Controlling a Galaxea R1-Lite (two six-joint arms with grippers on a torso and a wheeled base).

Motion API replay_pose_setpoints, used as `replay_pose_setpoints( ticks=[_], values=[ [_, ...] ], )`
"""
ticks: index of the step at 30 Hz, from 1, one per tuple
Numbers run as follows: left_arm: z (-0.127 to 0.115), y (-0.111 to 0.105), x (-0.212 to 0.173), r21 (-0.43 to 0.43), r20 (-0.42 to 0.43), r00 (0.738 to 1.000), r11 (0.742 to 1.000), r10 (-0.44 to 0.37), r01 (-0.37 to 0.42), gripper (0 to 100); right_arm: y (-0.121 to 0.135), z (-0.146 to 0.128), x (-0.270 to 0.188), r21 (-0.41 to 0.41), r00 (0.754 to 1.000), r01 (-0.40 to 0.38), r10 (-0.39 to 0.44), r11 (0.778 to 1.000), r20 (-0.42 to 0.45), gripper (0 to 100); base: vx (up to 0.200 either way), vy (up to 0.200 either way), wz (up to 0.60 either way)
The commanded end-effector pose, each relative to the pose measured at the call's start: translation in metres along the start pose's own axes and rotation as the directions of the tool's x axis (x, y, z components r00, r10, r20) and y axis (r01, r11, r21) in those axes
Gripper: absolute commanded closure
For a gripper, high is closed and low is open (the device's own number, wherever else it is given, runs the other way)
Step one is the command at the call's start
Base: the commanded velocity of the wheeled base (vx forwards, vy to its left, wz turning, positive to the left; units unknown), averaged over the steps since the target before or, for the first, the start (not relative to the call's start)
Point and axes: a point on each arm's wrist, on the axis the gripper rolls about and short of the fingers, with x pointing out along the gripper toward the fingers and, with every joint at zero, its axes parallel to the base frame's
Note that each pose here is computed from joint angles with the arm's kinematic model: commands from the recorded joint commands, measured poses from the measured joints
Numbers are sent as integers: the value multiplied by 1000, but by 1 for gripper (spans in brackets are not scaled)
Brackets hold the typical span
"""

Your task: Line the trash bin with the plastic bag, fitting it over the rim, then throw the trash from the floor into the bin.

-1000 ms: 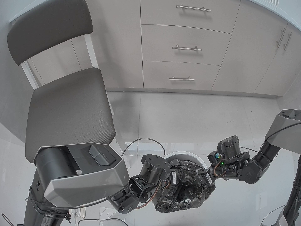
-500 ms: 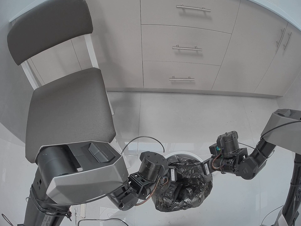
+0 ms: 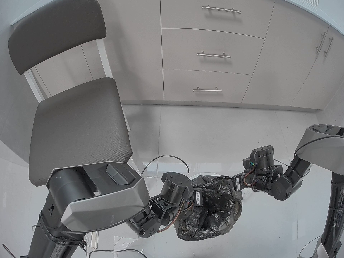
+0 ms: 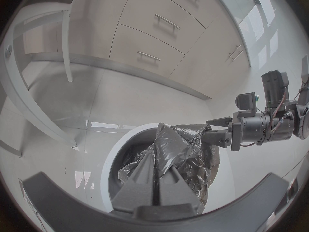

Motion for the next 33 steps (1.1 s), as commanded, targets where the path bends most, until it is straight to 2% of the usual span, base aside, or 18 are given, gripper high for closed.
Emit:
replay_pose_setpoints(
  ticks=[1,16,17,22,33],
  values=[
    [1,2,3,-5,8,1000,1000,4,-4,100,-3,-4,6,3,1000,8,-8,1000,-14,0,0,0,0],
    [6,9,7,16,-3,1000,999,30,-29,100,-6,-5,12,14,1000,17,-17,1000,-3,0,0,0,0],
    [6,9,7,17,-8,999,999,32,-32,0,-6,-6,13,15,1000,17,-17,1000,2,0,0,0,0],
    [8,12,7,14,-4,999,999,41,-41,0,-6,-6,13,16,1000,19,-19,1000,8,0,0,0,0],
    [15,35,16,20,13,996,996,88,-88,0,-6,-6,13,18,1000,17,-17,1000,11,0,0,0,0]
  ],
)
